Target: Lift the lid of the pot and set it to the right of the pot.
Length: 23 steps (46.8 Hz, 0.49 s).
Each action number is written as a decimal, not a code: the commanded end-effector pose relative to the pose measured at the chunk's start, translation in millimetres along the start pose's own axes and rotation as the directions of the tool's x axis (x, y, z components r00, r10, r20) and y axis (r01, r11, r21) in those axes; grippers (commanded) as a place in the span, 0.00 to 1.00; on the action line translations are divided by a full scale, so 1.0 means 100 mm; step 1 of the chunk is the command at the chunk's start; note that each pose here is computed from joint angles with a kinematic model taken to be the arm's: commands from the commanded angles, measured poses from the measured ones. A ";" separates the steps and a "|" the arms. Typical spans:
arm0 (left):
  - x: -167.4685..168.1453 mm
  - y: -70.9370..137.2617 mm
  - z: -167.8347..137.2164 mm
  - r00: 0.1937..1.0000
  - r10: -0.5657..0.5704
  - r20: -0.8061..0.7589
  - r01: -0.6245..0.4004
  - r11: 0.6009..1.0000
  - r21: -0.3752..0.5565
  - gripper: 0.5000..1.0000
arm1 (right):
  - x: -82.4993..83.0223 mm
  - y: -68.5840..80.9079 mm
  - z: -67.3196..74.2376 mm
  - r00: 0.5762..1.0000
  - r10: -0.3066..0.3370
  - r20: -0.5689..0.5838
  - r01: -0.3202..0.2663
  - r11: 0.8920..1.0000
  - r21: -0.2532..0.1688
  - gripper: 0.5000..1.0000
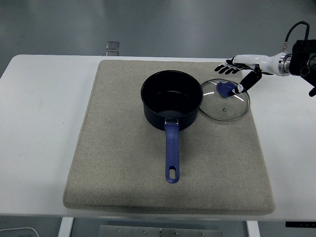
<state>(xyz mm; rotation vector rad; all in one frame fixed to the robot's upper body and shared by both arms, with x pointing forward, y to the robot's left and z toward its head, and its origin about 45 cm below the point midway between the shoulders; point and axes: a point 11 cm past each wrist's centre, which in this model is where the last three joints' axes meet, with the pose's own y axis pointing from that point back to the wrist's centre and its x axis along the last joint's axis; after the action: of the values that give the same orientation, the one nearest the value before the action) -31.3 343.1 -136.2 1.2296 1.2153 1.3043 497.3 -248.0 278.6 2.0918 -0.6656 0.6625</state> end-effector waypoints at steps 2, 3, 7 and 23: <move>0.00 0.00 0.01 1.000 0.000 0.000 0.000 1.000 -0.001 1.00 | 0.01 0.03 -0.01 0.997 -0.011 0.074 0.009 1.000 0.029 0.79; 0.00 0.00 -0.01 1.000 0.000 0.000 0.000 1.000 0.002 1.00 | 0.02 0.03 -0.02 0.996 -0.008 0.094 0.004 0.999 0.039 0.79; 0.00 0.00 0.00 1.000 0.000 -0.002 0.000 1.000 0.000 1.00 | 0.05 0.04 -0.06 0.984 0.014 0.177 -0.028 0.997 0.078 0.79; 0.00 0.00 0.01 1.000 0.000 0.000 0.000 1.000 -0.001 1.00 | 0.18 0.03 0.07 0.815 0.235 0.529 -0.330 0.940 0.091 0.79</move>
<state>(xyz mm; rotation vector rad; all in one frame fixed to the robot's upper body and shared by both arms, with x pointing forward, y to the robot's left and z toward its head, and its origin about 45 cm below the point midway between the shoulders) -31.5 343.1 -136.2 1.2293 1.2159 1.3048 507.6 -256.1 291.6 2.3798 -1.1799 0.3560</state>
